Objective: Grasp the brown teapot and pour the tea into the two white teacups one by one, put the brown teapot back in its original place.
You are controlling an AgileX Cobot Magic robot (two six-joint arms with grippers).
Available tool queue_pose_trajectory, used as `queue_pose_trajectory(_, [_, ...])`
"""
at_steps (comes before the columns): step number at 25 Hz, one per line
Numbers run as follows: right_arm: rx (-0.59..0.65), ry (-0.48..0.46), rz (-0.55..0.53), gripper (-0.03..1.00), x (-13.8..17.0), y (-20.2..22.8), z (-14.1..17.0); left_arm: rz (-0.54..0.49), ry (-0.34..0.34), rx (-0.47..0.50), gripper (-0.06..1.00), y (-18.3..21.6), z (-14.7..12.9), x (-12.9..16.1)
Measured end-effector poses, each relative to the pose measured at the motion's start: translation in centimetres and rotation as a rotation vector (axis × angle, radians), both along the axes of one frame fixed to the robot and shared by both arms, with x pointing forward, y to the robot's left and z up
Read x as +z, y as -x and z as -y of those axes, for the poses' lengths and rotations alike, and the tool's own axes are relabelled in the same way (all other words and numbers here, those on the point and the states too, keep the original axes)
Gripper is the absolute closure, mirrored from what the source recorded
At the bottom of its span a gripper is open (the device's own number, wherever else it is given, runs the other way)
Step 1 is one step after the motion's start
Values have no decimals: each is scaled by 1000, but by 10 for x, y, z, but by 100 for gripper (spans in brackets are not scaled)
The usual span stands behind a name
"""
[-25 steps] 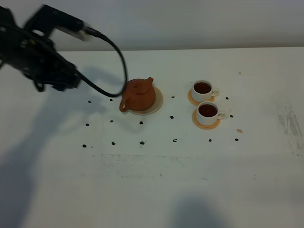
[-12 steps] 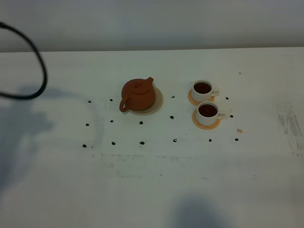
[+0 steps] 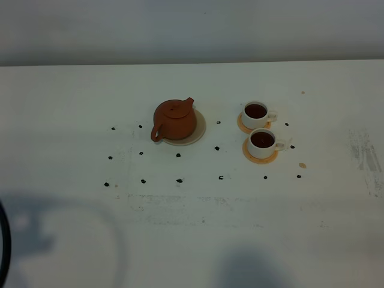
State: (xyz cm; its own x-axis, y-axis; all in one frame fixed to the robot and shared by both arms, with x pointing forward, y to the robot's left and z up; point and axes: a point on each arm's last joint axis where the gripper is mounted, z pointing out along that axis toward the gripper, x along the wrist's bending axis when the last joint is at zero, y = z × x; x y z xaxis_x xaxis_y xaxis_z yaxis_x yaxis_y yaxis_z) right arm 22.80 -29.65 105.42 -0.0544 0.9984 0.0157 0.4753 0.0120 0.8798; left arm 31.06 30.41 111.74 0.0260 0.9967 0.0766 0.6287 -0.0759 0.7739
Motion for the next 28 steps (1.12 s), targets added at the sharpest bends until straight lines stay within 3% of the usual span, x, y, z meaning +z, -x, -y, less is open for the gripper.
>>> queue_pose_trajectory(9, [0, 0, 0, 48, 0, 0, 0, 63, 32, -3, 30, 53, 7, -56])
queue_pose_trajectory(13, [0, 0, 0, 48, 0, 0, 0, 104, 27, -5, 31, 64, 8, -60])
queue_pose_trajectory(17, [0, 0, 0, 48, 0, 0, 0, 60, 34, -10, 34, 72, 9, -70])
queue_pose_trajectory(28, [0, 0, 0, 48, 0, 0, 0, 80, 33, -10, 40, 76, 10, -71])
